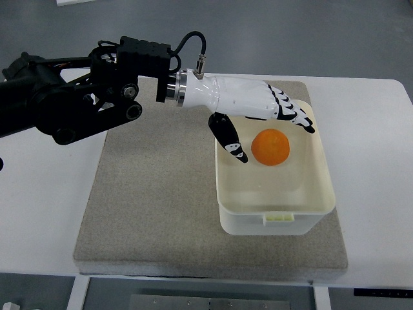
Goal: Put orange in box with left hand
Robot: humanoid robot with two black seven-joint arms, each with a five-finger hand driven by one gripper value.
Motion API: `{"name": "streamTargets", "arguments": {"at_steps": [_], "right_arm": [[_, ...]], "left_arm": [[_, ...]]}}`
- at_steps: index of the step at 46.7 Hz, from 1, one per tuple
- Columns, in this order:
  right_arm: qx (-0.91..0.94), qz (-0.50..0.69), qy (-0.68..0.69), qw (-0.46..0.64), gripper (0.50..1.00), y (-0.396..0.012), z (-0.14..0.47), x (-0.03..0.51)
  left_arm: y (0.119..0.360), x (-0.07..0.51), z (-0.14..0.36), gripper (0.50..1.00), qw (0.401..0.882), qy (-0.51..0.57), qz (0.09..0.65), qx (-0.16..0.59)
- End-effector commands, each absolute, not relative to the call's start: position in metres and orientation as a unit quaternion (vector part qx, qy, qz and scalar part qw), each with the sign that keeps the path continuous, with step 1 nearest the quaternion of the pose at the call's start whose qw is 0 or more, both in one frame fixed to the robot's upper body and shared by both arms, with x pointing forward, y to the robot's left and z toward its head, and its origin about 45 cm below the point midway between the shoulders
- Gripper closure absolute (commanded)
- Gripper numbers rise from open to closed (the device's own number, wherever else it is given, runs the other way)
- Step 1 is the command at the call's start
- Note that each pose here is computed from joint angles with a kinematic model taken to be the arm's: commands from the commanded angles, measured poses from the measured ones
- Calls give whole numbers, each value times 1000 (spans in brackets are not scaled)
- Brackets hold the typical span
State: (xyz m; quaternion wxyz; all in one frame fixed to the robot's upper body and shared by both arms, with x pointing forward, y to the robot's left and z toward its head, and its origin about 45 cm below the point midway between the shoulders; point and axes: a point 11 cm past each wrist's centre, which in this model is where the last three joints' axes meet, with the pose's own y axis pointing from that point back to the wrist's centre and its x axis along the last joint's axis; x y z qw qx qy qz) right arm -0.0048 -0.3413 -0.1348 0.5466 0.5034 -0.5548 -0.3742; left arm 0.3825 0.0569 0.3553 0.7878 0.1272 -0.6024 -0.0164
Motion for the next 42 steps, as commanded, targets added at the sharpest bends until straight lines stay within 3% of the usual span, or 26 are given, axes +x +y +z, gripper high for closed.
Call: {"name": "streamTargets", "arguments": {"at_steps": [1, 10, 20, 29, 42], "right_arm": [[503, -374, -555, 547, 568, -341, -135, -5], [504, -374, -555, 546, 568, -341, -135, -4], [504, -374, -555, 546, 568, -341, -135, -4], [504, -374, -555, 546, 568, -341, -135, -4], [504, -374, -555, 546, 568, -341, -135, -4]], "left_arm": [[58, 384, 355, 551, 788, -602, -15, 128], [66, 395, 353, 555, 787, -601, 0, 143], [105, 433, 349, 555, 775, -597, 58, 197], [155, 471, 344, 561, 767, -574, 140, 248], [215, 504, 342, 559, 777, -501, 298, 238]]}}
